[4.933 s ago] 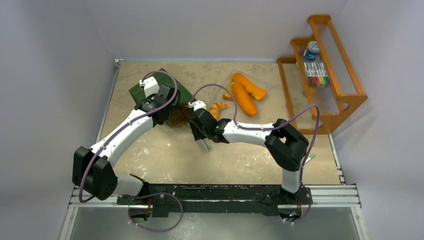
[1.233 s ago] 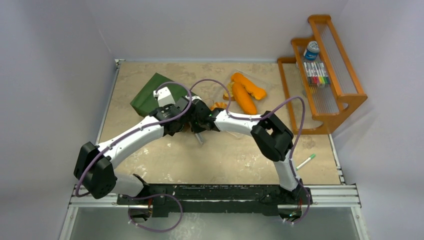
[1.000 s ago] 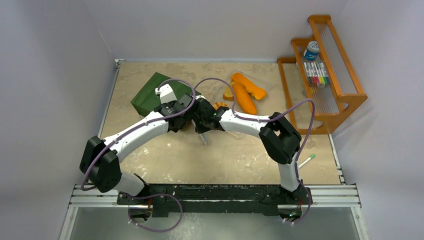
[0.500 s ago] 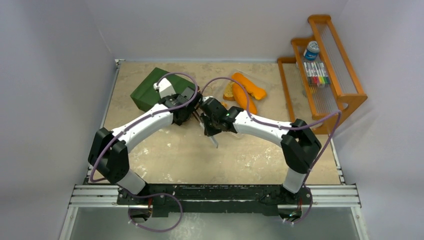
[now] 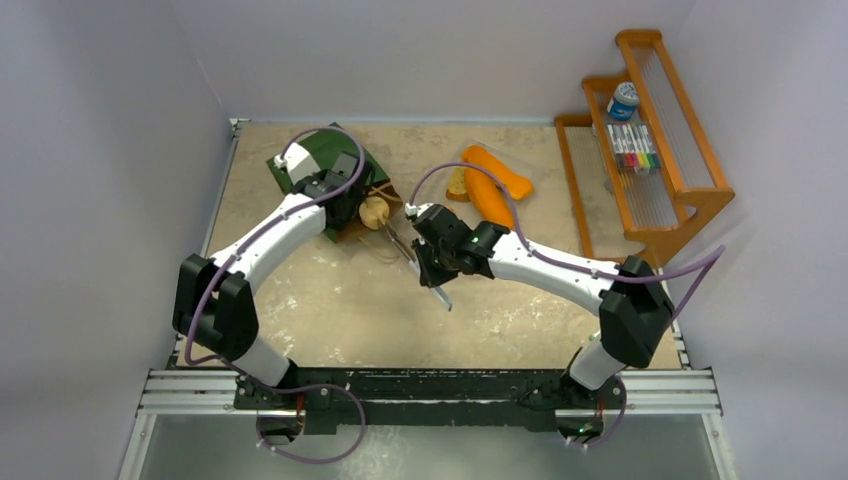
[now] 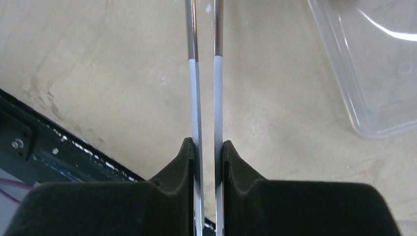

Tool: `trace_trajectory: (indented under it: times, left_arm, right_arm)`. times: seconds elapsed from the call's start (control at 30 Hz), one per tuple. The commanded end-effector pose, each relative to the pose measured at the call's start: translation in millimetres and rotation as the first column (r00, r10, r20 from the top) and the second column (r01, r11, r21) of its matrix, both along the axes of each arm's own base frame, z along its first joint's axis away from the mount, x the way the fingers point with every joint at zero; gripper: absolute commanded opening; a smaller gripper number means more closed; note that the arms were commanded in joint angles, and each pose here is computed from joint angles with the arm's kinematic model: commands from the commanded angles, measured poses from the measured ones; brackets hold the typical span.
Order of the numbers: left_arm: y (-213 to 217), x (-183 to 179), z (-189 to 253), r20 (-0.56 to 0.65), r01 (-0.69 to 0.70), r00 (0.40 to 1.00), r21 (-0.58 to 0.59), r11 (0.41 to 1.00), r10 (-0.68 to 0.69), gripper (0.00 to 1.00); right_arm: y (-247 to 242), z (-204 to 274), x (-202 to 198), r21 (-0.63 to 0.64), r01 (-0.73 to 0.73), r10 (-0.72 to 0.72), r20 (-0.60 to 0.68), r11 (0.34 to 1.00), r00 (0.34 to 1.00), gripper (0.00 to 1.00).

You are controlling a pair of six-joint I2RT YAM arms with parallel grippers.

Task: Take the fake bread out of the paper bag
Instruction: Take out the fake bread from the paper bag.

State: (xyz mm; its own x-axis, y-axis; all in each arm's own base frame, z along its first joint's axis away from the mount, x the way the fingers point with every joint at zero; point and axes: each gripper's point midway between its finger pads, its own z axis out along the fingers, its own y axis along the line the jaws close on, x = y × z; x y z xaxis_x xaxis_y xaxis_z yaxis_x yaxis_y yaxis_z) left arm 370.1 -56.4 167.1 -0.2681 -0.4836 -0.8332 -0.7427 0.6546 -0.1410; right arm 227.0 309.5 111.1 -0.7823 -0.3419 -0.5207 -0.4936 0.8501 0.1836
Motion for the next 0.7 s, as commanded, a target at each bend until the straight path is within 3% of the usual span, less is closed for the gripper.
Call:
trace_trajectory:
  times: [0.0, 0.4, 0.67]
  left_arm:
    - [21, 19, 34, 0.100, -0.053, 0.994, -0.009, 0.999, 0.053, 0.00]
    - [62, 17, 26, 0.078, -0.108, 0.991, -0.019, 0.994, 0.109, 0.00]
    - [88, -9, 20, 0.054, -0.141, 0.988, -0.024, 0.990, 0.142, 0.00]
  right_arm:
    - [-7, 28, -10, 0.043, 0.008, -0.009, 0.021, 0.999, 1.000, 0.00]
    - [-37, 51, -28, 0.029, 0.111, -0.111, -0.015, 0.993, 0.994, 0.00]
    - [-67, 55, -30, 0.018, 0.282, -0.282, -0.003, 0.959, 0.960, 0.00]
